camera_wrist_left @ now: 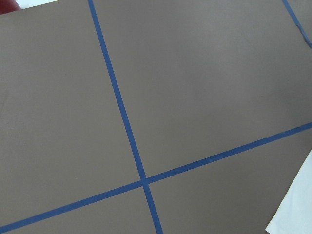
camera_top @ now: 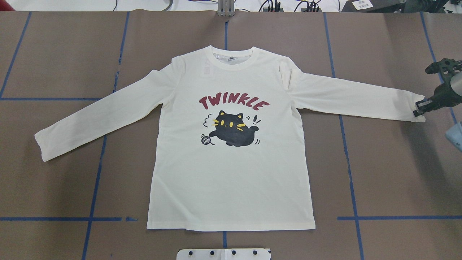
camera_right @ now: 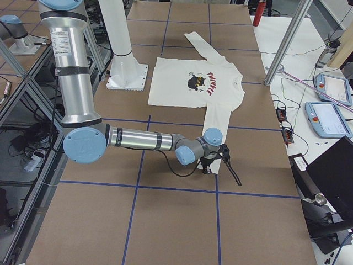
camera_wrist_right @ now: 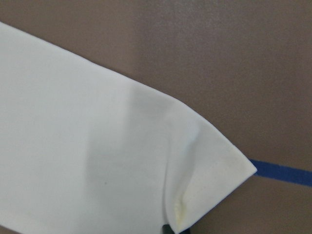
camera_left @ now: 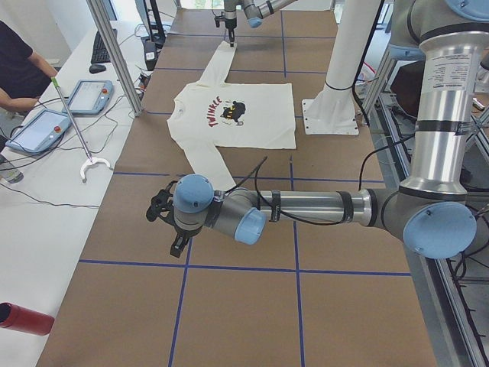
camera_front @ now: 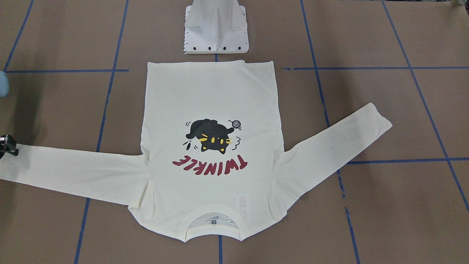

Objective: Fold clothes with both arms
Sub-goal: 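Grasp the cuff of the sleeve with the right gripper, then carry the sleeve across the shirt body with the right gripper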

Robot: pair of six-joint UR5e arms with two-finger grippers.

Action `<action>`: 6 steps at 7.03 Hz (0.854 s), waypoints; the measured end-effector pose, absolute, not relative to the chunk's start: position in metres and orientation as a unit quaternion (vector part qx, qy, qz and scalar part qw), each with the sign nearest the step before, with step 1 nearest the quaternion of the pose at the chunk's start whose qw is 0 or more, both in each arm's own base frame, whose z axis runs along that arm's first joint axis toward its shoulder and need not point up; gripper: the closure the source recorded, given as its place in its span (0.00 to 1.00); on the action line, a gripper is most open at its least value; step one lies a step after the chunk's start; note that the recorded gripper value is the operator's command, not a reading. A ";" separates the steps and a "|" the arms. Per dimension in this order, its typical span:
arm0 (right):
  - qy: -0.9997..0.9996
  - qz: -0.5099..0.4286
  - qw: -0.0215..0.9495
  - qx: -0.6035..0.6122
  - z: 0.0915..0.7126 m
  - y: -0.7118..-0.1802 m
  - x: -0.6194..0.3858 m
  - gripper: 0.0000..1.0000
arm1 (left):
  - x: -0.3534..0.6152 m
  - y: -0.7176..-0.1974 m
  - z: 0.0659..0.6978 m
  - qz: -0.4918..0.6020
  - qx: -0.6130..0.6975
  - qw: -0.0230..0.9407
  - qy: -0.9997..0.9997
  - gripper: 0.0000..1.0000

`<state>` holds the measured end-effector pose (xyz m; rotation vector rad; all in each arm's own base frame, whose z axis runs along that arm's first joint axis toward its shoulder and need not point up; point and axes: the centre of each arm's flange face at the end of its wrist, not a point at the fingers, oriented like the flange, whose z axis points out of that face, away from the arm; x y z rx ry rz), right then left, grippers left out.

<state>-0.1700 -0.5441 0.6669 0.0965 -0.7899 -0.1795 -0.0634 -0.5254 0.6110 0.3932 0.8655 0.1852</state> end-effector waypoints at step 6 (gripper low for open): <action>-0.492 -0.043 0.867 0.076 0.470 -0.624 -0.234 1.00 | -0.063 -0.526 0.610 0.087 0.188 0.885 0.417 0.00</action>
